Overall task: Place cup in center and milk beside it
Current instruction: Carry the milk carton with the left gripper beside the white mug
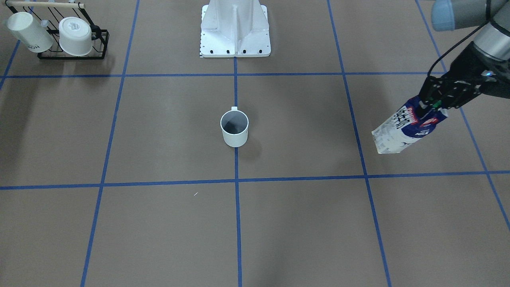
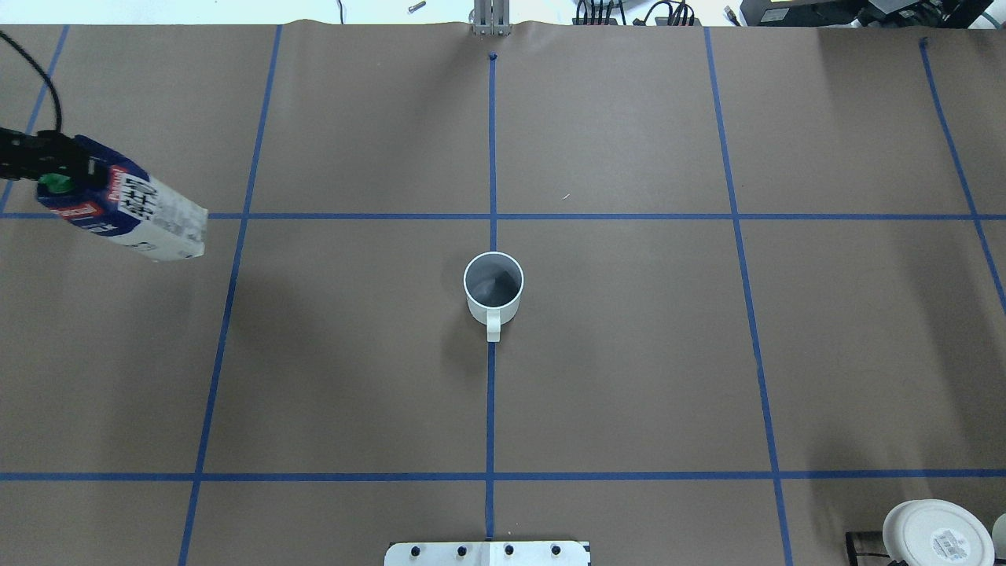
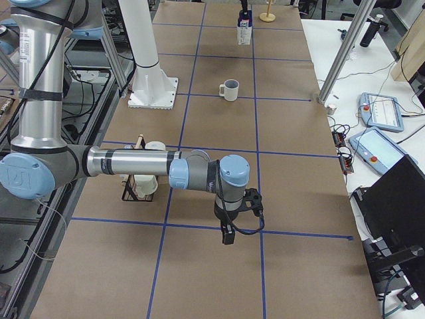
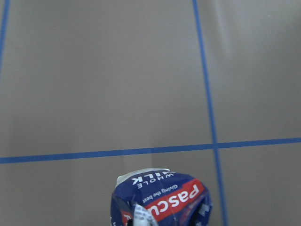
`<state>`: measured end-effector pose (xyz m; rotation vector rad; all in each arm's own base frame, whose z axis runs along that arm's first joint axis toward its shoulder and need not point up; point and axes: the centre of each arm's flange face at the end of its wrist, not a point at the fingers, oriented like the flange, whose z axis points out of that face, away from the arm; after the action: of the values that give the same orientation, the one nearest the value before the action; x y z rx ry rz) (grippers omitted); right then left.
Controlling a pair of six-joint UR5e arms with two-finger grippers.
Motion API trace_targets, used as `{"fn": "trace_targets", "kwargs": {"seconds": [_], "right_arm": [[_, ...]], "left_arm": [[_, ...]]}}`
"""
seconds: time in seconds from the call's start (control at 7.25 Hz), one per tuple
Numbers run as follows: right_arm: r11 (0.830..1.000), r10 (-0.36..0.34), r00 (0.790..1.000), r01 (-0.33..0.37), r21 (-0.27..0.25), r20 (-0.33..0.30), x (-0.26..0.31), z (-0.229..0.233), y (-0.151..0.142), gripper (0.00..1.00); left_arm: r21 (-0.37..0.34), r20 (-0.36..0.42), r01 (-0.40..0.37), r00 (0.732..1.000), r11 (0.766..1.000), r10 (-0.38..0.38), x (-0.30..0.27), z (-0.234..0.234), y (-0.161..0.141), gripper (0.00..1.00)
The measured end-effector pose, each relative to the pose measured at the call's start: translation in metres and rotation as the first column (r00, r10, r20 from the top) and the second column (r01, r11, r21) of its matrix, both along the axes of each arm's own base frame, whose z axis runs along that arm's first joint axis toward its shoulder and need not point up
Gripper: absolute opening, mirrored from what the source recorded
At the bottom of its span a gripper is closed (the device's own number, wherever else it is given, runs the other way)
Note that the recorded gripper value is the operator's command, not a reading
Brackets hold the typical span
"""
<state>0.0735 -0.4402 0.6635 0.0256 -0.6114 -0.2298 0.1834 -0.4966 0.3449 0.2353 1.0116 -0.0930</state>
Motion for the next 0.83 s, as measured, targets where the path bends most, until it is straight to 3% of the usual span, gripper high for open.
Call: {"fn": "trace_targets", "kwargs": {"seconds": [0.41, 0.83], "right_arm": [[1.000, 0.000, 1.000, 0.000, -0.005, 0.000, 0.000, 0.002, 0.000, 1.00], [1.000, 0.000, 1.000, 0.000, -0.014, 0.000, 0.000, 0.007, 0.000, 1.00]], "left_arm": [[-0.089, 0.055, 0.005, 0.999, 0.996, 0.000, 0.162, -0.142, 0.012, 0.00], [-0.102, 0.088, 0.012, 0.996, 0.995, -0.003, 0.243, -0.198, 0.026, 0.00]]}}
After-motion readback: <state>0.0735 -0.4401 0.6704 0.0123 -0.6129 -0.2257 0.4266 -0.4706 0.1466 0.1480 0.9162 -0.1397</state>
